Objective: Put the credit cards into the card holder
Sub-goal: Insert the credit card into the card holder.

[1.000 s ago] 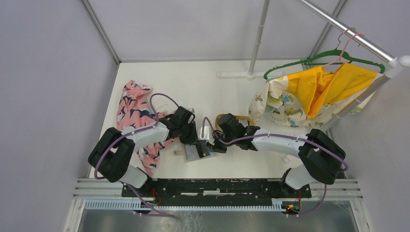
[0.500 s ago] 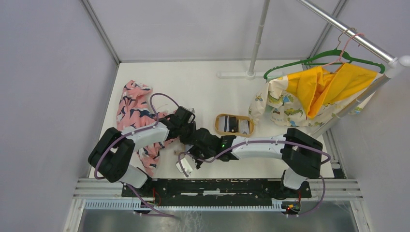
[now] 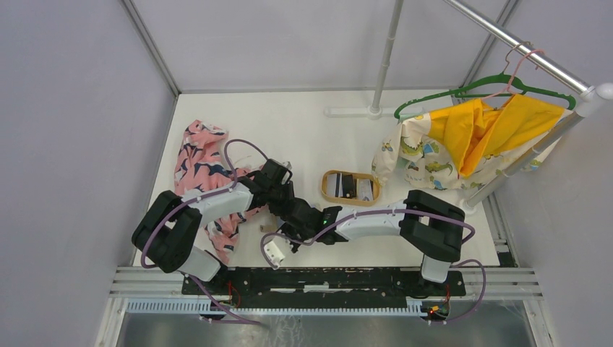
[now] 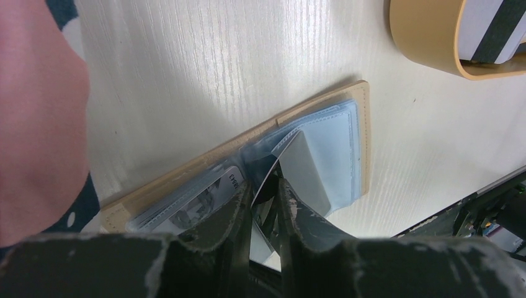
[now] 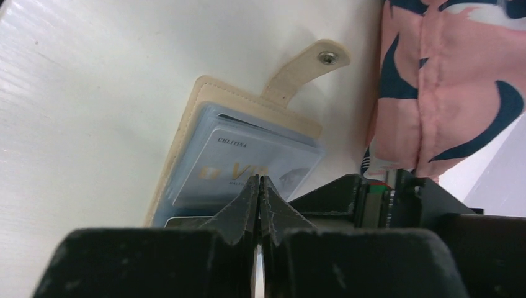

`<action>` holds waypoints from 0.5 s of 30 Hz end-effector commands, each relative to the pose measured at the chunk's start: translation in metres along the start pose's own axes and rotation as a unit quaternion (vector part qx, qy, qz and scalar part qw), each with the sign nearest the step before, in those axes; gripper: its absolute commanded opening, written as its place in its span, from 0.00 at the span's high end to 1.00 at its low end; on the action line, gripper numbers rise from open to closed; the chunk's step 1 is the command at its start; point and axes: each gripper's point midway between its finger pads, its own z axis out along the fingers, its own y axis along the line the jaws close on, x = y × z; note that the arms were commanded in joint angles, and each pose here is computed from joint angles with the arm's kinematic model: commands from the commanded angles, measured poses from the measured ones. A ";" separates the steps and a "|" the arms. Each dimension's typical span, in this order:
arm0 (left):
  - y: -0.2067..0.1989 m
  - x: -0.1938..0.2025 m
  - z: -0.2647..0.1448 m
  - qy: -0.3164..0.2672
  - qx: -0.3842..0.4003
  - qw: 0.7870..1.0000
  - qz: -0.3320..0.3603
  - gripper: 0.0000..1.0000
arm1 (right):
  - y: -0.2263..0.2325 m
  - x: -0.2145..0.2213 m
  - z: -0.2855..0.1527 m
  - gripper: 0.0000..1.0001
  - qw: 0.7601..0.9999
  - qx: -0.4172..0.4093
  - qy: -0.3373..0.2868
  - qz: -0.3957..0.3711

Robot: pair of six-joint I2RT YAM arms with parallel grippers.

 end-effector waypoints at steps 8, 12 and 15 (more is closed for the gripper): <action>0.021 0.015 0.001 0.021 -0.040 0.998 0.037 0.68 | 0.016 0.035 -0.002 0.94 0.998 -0.001 0.065 -0.010; 0.020 0.015 0.000 0.020 -0.039 0.998 0.039 0.66 | 0.019 0.045 -0.009 0.94 0.997 0.000 0.074 -0.001; 0.019 0.014 -0.002 0.017 -0.038 0.998 0.038 0.62 | 0.024 0.051 -0.011 0.94 0.997 -0.004 0.079 0.005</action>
